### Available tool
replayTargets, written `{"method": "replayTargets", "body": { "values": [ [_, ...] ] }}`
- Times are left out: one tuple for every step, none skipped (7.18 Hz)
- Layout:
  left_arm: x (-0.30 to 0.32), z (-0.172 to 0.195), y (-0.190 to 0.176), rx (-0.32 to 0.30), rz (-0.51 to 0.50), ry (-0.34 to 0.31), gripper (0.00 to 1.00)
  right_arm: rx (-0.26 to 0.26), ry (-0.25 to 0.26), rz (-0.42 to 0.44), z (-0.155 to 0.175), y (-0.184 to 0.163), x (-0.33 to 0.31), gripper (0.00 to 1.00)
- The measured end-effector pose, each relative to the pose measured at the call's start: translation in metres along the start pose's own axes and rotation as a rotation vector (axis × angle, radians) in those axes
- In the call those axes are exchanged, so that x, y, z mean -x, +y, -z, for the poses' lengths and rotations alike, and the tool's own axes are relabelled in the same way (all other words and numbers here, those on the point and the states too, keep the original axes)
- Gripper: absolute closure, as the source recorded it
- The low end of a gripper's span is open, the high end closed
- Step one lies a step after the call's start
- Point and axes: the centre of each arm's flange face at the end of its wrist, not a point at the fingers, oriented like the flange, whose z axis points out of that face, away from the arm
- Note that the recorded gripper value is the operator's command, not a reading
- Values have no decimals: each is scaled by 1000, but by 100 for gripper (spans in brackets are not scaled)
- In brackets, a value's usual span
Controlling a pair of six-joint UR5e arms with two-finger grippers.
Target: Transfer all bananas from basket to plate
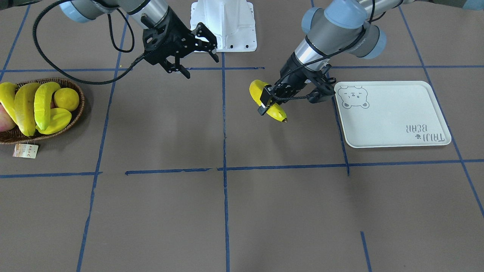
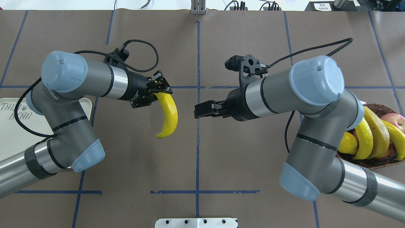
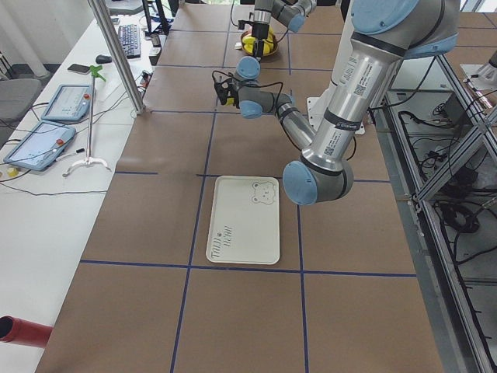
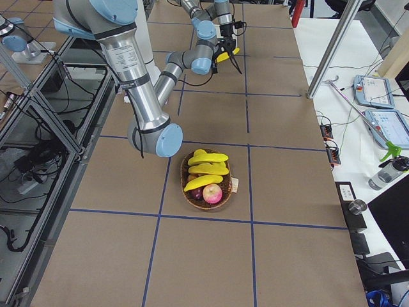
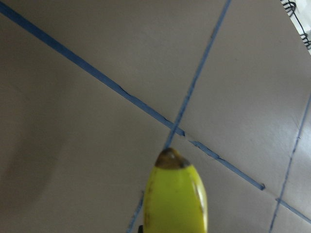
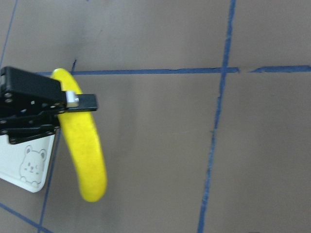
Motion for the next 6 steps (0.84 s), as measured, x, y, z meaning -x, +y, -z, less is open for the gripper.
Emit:
{"method": "replayTargets", "body": {
  "values": [
    [20,16,-4,-28,-36,-101,100,8,86,-18,9,-9,-18,0],
    [46,35,-8,-49,-58,-205,100,29,179,12,17,-13,-43,0],
    [79,55,-12,-57,-97,-288,100,59,262,70,25,-12,-73,0],
    [120,79,-21,-59,-160,-359,100,90,335,147,37,-14,-114,0],
    [159,103,-39,-67,-200,-420,100,127,392,224,54,-19,-164,0],
    [190,125,-61,-64,-221,-461,100,170,414,278,76,-24,-209,0]
  ]
}}
